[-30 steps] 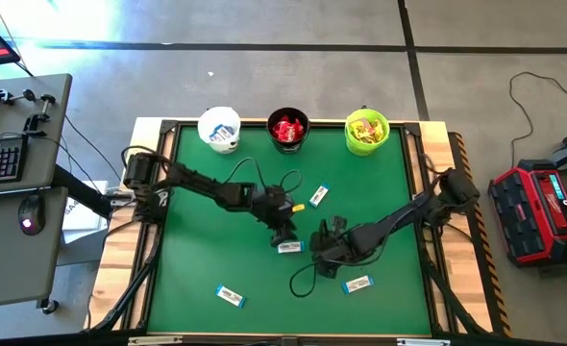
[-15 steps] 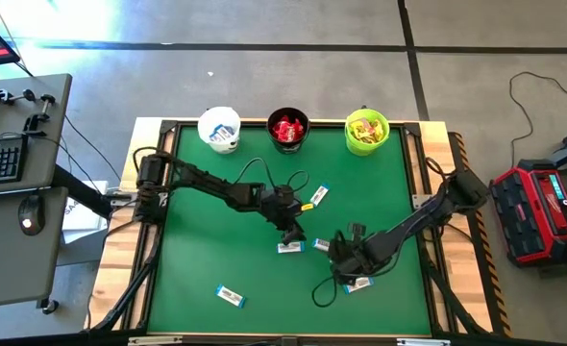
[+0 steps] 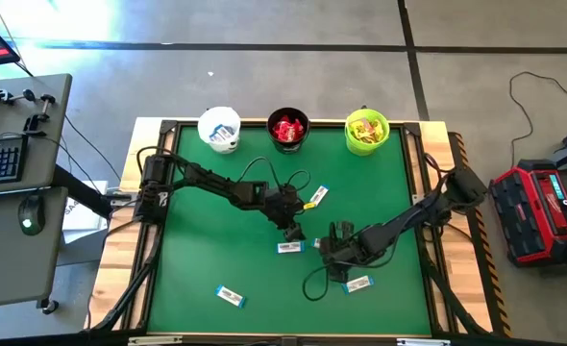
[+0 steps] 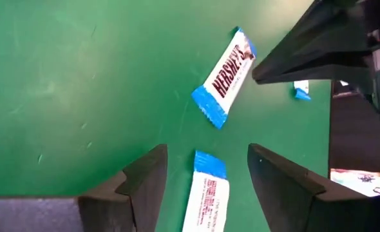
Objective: Sort candy by brand, put in halloween buckets
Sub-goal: Put the white chocolate bar into the white bucket
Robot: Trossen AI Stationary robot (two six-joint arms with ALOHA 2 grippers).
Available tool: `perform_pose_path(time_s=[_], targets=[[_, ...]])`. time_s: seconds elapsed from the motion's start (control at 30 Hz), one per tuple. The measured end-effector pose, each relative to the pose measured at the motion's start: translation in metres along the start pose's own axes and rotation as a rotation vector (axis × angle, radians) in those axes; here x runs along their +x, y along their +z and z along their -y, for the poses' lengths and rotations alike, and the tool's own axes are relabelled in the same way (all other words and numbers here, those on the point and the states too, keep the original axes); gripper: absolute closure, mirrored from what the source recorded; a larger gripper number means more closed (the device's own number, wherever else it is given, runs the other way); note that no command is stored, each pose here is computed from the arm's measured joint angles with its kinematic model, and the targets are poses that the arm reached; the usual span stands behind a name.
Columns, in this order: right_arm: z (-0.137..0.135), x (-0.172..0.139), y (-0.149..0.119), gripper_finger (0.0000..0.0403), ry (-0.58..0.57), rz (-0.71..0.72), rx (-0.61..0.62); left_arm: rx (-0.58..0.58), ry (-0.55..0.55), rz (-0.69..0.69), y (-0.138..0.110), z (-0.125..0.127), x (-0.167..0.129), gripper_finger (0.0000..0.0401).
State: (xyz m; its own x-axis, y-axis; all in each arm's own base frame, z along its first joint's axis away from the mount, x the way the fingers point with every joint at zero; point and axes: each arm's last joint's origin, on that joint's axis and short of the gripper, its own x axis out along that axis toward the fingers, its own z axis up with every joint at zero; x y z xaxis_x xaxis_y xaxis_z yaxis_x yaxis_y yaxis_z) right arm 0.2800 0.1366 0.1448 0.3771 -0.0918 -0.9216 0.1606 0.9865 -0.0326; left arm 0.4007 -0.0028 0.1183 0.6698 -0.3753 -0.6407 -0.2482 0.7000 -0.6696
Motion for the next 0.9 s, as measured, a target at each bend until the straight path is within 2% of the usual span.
perform_pose_path(time_s=[0.13,0.23,0.37,0.67,0.9], targets=[[-0.001,-0.013,0.007,0.0403,-0.035,-0.053,-0.033,-0.008,-0.003,0.004,0.0,0.001,0.0,0.0193],[0.001,-0.018,0.001,0.0403,-0.063,-0.134,-0.043,-0.022,-0.001,0.0,-0.001,-0.001,0.002,0.0193],[0.002,-0.012,-0.005,0.0403,-0.036,-0.163,-0.038,-0.031,0.009,-0.004,-0.002,-0.003,0.005,0.0193],[0.003,0.001,-0.003,0.0403,0.036,-0.064,-0.018,-0.035,0.01,-0.003,-0.003,-0.006,0.008,0.0193],[0.011,0.005,0.008,0.0403,0.038,-0.001,-0.027,-0.034,0.008,-0.002,-0.003,-0.006,0.009,0.0193]])
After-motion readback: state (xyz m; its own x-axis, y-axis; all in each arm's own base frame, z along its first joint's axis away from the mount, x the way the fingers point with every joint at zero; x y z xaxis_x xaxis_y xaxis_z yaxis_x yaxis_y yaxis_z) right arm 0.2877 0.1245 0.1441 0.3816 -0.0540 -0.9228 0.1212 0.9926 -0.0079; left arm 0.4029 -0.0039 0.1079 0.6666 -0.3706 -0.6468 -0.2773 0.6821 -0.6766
